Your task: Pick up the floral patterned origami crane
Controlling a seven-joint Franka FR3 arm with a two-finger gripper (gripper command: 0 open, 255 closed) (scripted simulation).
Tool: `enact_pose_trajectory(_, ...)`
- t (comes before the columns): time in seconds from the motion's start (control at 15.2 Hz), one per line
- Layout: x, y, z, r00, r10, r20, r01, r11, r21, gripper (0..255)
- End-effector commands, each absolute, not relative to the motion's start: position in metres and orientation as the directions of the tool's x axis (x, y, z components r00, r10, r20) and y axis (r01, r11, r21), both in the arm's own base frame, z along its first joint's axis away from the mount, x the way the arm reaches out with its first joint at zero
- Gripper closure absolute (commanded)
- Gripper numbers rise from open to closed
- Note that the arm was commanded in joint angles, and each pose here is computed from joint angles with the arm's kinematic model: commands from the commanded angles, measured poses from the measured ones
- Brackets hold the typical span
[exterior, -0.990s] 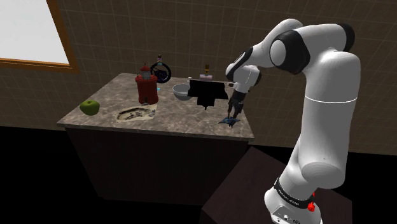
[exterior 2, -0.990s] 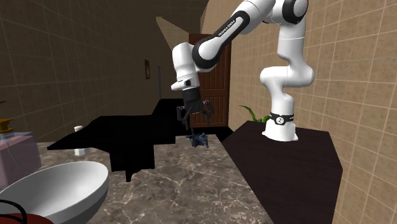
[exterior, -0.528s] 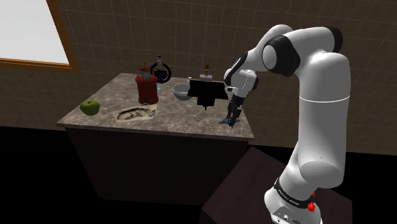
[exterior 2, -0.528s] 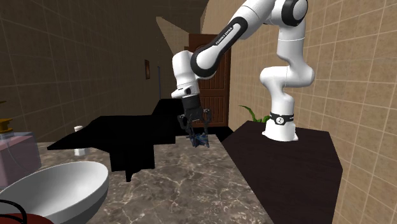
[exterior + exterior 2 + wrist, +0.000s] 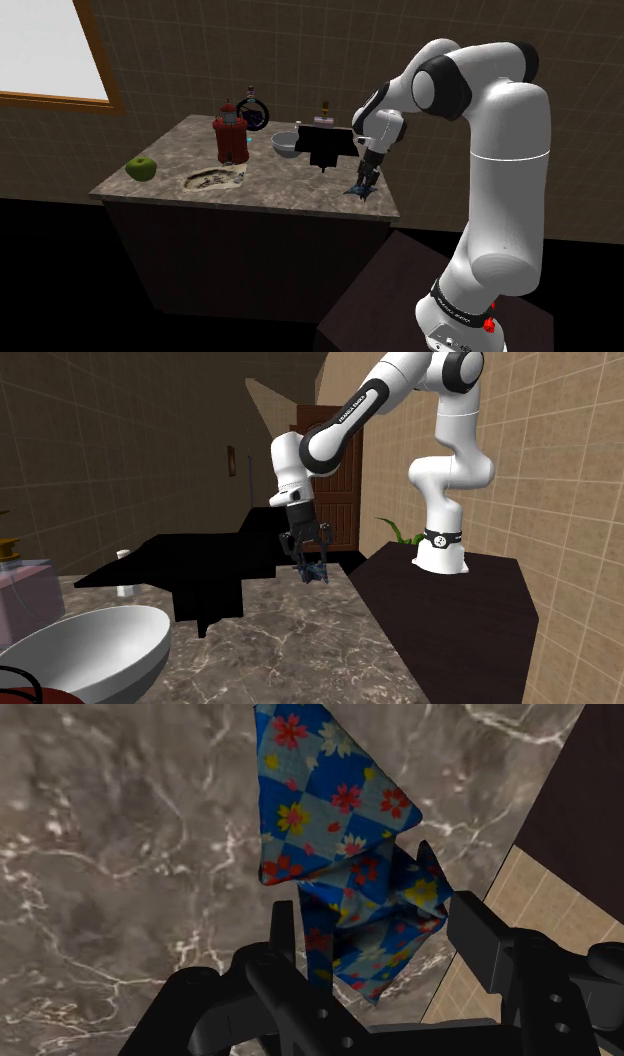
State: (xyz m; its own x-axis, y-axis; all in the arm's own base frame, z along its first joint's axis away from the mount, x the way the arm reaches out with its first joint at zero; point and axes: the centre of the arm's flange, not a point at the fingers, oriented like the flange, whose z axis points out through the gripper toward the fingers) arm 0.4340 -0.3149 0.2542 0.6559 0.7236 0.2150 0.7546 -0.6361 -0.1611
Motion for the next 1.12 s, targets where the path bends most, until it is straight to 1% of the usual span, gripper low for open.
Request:
enact_pose_trajectory(0.0,0.435,-0.315,0.255,0.656,0.724,0.213,0.755,-0.637,-0.157,255)
enact_pose_trajectory(1.06,0.435,-0.315,0.335,0.656,0.724,0.213,0.755,-0.637,-0.157,255)
